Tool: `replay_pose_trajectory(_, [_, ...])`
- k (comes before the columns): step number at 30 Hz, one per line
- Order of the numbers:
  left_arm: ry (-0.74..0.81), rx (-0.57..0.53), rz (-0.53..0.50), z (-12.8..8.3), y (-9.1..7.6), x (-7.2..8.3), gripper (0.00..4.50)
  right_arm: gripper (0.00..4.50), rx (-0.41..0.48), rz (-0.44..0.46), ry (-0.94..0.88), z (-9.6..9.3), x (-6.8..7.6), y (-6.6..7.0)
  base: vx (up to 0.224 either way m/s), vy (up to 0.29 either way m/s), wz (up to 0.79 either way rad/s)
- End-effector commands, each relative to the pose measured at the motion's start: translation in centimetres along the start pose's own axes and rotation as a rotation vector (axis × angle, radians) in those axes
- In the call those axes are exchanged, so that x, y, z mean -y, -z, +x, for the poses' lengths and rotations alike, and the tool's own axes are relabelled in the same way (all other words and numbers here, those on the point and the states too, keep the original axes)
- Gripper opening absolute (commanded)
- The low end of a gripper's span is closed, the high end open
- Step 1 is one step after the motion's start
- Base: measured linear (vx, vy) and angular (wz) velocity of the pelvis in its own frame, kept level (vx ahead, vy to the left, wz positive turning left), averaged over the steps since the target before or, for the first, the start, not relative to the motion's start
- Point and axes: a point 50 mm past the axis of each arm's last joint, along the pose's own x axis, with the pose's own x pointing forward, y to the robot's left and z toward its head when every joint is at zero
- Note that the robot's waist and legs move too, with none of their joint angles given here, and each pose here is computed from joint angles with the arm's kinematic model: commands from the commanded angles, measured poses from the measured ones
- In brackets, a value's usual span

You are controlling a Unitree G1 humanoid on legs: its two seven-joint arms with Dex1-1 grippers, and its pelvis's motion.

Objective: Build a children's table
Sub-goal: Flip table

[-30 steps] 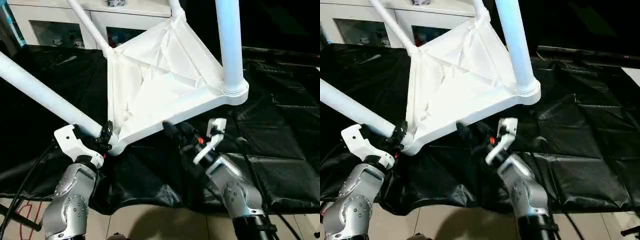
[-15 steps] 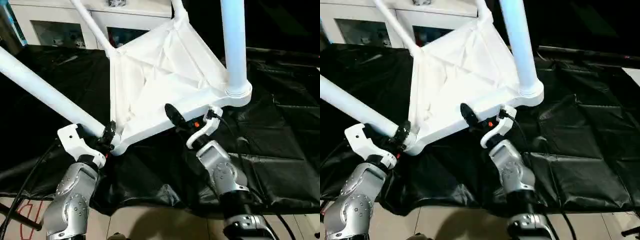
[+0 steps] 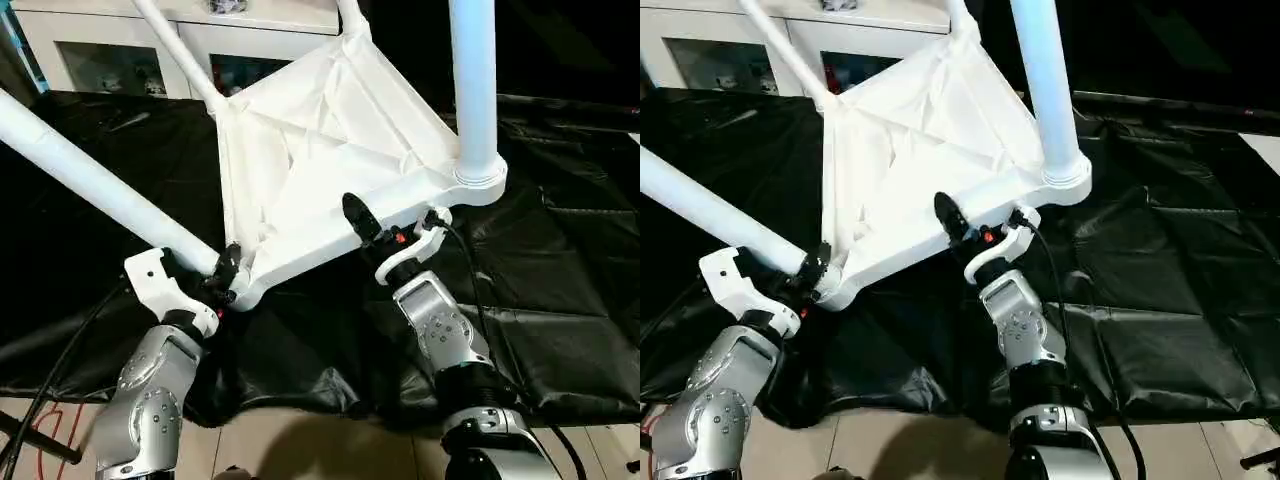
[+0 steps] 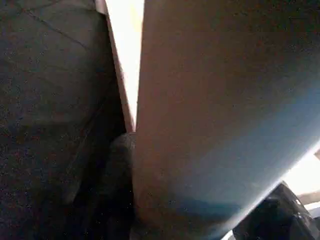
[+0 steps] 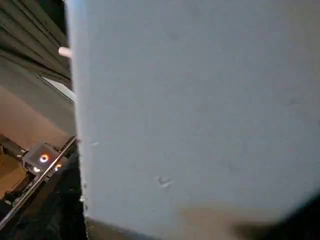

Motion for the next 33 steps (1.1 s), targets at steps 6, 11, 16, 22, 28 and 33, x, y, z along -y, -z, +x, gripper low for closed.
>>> replay_pose_trajectory(6, [0.105, -0.024, -0.065, 0.4, 0.7, 1.7, 2.14, 2.84, 0.015, 0.009, 0.005, 0.7, -0.3, -0.2, 0.000, 0.000, 0.00])
replay_pose_trajectory(11, [0.091, -0.035, -0.051, 0.6, 0.9, 1.5, 2.84, 2.55, 0.043, -0.002, 0.025, 0.7, 0.0, -0.9, 0.000, 0.000, 0.00])
replay_pose_trajectory(16, [0.086, -0.035, -0.039, 0.7, 0.8, 1.1, 3.27, 2.31, 0.084, -0.027, 0.046, 0.6, 0.3, -2.0, 0.000, 0.000, 0.00])
replay_pose_trajectory(22, [0.145, -0.061, 0.048, -0.2, 0.0, -0.3, 3.66, 2.20, 0.164, -0.077, 0.097, 0.2, 0.9, -4.5, 0.000, 0.000, 0.00])
replay_pose_trajectory(28, [0.193, -0.120, 0.146, -2.4, -0.5, -2.1, 4.12, 2.19, 0.228, -0.138, 0.134, -0.3, 1.4, -6.8, 0.000, 0.000, 0.00])
replay_pose_trajectory(33, [0.281, -0.182, 0.230, -3.5, -0.1, -2.0, 4.48, 2.14, 0.270, -0.222, 0.165, -0.9, 1.4, -8.5, 0.000, 0.000, 0.00])
